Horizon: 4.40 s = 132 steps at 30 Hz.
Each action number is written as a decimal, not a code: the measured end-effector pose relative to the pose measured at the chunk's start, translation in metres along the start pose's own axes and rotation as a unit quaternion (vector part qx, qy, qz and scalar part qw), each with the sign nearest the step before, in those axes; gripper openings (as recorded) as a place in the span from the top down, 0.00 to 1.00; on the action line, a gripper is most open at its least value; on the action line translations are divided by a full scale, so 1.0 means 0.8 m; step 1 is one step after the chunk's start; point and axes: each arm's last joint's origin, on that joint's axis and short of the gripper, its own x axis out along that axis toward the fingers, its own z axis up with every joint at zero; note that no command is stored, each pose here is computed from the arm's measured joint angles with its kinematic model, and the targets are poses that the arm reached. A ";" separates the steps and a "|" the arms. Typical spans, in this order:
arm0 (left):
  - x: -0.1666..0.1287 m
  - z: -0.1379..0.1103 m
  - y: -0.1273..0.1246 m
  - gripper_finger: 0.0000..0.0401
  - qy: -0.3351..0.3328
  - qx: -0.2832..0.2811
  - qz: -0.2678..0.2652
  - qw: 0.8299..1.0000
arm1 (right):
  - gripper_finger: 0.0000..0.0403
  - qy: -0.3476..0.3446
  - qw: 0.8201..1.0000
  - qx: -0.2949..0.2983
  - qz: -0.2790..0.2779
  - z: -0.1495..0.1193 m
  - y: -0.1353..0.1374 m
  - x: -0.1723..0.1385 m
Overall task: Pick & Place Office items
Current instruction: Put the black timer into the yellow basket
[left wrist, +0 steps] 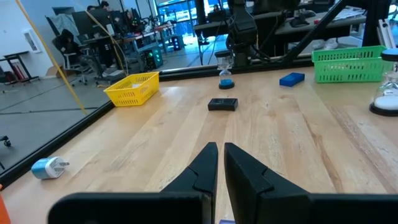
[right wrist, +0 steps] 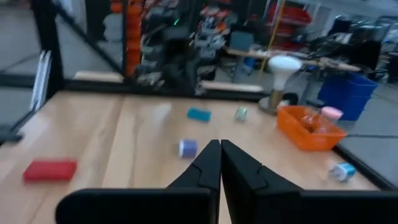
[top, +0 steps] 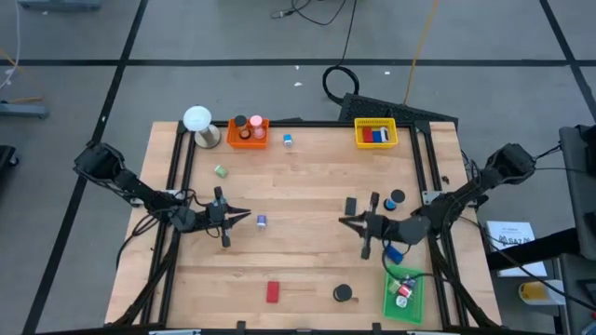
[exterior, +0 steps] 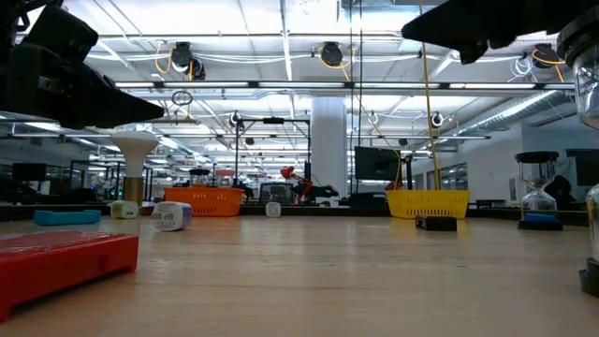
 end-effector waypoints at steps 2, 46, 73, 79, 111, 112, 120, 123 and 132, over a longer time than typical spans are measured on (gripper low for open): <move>0.000 0.000 0.000 0.92 0.000 0.000 0.000 1.000 | 0.98 -0.015 1.000 0.014 -0.009 0.005 -0.005 0.004; 0.002 0.004 0.000 0.92 -0.009 -0.075 -0.009 0.997 | 0.78 0.482 0.850 0.198 -0.078 0.022 0.035 -0.018; 0.007 0.001 0.006 0.92 0.001 -0.089 0.006 0.996 | 0.22 0.446 0.818 0.236 -0.276 -0.084 -0.076 0.085; 0.007 -0.002 0.006 0.92 0.011 -0.093 0.007 0.996 | 0.23 0.486 0.796 0.249 -0.262 -0.105 -0.082 0.097; 0.007 -0.006 0.006 0.92 0.024 -0.091 0.007 0.996 | 0.20 0.514 0.838 0.151 -0.108 -0.092 -0.100 0.107; 0.007 -0.006 0.006 0.92 0.024 -0.091 0.007 0.996 | 0.21 0.515 0.836 0.153 -0.108 -0.092 -0.101 0.107; 0.007 -0.006 0.006 0.92 0.024 -0.113 0.008 0.993 | 0.42 0.527 0.830 0.153 -0.102 -0.100 -0.098 0.110; 0.008 -0.006 0.007 0.92 0.025 -0.114 0.013 0.993 | 0.52 0.523 0.830 0.164 -0.102 -0.100 -0.097 0.111; 0.013 -0.008 0.017 0.92 0.029 -0.114 0.036 0.992 | 0.63 0.515 0.834 0.168 -0.101 -0.099 -0.097 0.113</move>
